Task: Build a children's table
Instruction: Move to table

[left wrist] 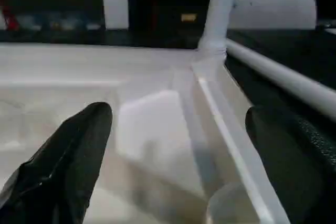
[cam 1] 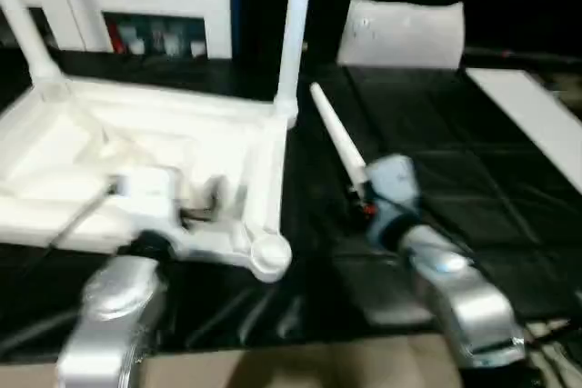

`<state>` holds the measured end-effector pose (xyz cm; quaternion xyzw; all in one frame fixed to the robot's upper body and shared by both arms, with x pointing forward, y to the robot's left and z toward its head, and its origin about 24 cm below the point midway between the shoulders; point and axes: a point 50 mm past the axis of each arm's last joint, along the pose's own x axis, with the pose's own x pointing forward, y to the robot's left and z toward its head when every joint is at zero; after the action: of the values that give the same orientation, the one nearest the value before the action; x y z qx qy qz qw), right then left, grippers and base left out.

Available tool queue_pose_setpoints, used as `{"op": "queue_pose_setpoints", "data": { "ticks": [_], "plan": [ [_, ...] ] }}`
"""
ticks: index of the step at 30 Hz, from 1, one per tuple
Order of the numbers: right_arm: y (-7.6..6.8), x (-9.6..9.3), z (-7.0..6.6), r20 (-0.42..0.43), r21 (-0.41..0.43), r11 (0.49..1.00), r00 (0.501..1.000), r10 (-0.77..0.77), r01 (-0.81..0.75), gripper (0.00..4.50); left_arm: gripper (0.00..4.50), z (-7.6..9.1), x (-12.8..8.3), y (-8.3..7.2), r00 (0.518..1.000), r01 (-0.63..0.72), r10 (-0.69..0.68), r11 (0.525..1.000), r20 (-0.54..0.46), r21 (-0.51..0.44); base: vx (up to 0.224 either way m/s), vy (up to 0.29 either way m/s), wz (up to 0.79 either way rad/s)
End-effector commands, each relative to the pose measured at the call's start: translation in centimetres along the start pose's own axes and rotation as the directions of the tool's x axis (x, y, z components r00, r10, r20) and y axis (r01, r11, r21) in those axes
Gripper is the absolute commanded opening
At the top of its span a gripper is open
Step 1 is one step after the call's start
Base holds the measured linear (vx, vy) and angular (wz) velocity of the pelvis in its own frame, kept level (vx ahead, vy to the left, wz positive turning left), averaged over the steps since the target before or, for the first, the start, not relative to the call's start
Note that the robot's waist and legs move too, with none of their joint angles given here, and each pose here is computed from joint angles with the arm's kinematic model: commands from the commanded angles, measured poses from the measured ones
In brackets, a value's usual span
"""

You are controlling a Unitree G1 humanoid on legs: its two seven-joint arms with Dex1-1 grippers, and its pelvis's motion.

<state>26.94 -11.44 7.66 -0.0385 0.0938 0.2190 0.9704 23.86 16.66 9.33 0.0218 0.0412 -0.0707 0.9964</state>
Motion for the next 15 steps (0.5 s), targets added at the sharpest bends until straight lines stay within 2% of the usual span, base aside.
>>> {"op": "queue_pose_setpoints", "data": {
  "ticks": [1,6,9,12,15],
  "plan": [
    [0.4,0.1,0.7,0.020,0.013,1.000,1.000,0.013,-0.013,4.50,4.46,0.0,-0.2,0.8,1.000,-0.030,0.030,1.000,0.001,0.004,0.066,0.000,-0.01],
    [0.1,0.2,0.8,-0.002,0.027,0.999,1.000,-0.022,0.022,4.50,4.46,0.0,-0.2,0.8,1.000,-0.005,0.005,1.000,-0.005,0.023,0.154,0.032,0.00],
    [-0.4,0.6,1.4,-0.023,0.047,0.997,0.997,-0.068,0.069,4.50,4.46,0.2,-0.1,0.7,0.999,0.034,-0.033,0.998,-0.016,0.046,-0.010,0.039,0.04],
    [-1.0,1.1,1.6,-0.080,0.050,0.994,0.993,-0.090,0.094,4.50,4.46,0.0,0.0,0.5,0.994,0.100,-0.096,0.992,-0.053,0.075,0.014,-0.055,-0.05],
    [-1.9,1.9,2.0,-0.133,0.066,0.990,0.985,-0.114,0.124,4.50,4.46,0.2,-0.1,-0.1,0.971,0.228,-0.221,0.970,-0.088,0.088,-0.094,-0.040,0.00]
  ]
}}
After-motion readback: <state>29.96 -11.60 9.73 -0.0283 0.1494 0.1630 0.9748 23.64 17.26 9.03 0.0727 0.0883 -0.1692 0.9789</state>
